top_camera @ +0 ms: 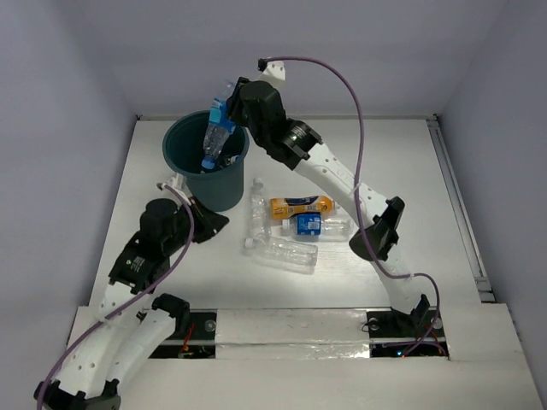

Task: Put the plastic bottles in the bin

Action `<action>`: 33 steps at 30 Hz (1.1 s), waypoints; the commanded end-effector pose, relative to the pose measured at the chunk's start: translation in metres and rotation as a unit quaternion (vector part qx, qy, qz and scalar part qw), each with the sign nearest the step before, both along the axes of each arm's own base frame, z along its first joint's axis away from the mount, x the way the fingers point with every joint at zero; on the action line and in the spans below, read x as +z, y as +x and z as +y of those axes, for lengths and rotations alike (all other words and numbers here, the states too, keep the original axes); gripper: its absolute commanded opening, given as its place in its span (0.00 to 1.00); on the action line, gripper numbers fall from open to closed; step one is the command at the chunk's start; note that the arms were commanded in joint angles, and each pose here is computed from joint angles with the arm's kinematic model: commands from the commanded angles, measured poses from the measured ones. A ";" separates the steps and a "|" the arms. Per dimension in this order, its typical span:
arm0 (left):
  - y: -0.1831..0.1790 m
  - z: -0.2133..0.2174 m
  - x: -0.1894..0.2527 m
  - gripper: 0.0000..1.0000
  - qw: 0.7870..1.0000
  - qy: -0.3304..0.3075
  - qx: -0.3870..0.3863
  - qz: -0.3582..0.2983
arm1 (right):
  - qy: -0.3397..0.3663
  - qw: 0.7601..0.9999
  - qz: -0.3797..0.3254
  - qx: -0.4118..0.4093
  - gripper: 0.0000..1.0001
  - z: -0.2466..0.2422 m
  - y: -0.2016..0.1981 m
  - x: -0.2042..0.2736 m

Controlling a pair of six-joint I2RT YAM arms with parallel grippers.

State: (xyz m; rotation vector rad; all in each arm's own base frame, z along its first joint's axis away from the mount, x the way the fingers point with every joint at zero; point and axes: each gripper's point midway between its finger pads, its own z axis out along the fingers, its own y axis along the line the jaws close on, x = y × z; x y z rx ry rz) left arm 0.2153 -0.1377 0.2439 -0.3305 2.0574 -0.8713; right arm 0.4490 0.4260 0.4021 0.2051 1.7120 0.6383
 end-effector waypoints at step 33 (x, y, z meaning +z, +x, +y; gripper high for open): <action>-0.025 -0.127 -0.140 0.99 0.949 -0.121 0.130 0.259 | -0.076 0.956 0.129 0.253 0.86 -0.169 -0.260 -0.145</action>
